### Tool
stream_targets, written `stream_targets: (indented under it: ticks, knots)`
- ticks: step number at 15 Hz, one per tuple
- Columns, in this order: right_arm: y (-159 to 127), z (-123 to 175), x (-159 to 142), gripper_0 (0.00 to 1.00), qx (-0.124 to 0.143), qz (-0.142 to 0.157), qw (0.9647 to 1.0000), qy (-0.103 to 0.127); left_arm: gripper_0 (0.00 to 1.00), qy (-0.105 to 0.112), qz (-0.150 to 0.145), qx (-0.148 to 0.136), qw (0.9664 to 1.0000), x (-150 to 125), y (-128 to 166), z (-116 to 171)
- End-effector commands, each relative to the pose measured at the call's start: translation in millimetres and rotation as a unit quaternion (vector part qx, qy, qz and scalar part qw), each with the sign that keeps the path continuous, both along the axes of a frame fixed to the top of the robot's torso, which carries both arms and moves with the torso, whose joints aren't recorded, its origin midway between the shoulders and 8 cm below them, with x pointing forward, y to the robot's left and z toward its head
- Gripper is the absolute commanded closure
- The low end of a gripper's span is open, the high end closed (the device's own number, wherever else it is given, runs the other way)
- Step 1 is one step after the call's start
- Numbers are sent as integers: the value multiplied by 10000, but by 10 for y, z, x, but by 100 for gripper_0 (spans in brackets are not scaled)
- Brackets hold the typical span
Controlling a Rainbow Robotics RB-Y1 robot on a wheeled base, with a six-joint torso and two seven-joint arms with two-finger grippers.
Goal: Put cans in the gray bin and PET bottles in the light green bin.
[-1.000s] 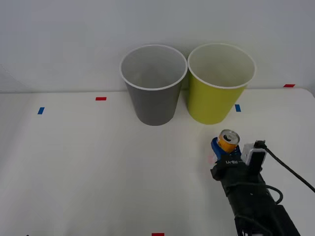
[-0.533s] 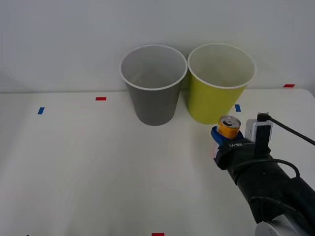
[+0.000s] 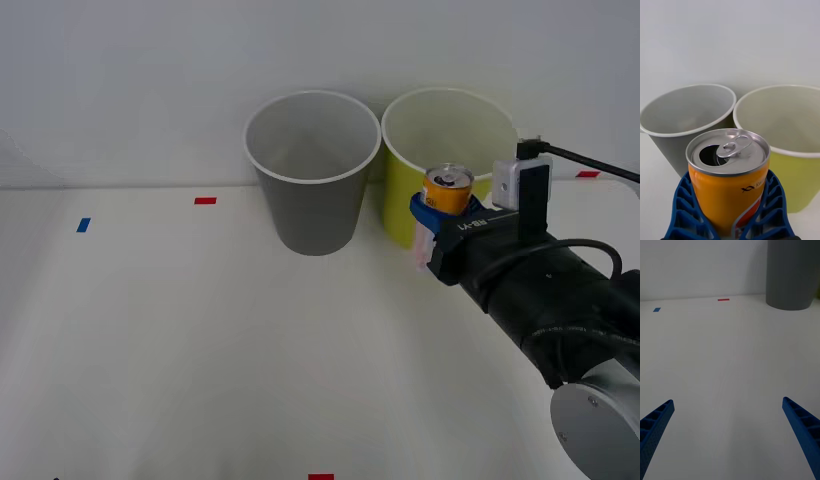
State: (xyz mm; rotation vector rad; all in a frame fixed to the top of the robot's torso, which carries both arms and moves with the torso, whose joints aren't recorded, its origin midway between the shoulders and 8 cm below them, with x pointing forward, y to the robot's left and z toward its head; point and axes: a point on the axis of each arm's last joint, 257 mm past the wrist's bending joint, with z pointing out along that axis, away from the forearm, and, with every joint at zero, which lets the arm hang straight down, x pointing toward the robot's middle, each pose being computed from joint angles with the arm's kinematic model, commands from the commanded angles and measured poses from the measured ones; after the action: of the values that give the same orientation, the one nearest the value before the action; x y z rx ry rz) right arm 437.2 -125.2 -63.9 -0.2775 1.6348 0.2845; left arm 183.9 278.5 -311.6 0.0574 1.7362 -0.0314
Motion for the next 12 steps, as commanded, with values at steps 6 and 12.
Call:
stream_targets:
  ticks: [6, 12]
  knots:
    - [474, 799, 667, 100, 88, 473, 9987, -142, 0, 0, 0, 0, 10000, 0, 0, 0]
    - [871, 958, 1123, 100, 136, 713, 9974, 45, 0, 0, 0, 0, 10000, 0, 0, 0]
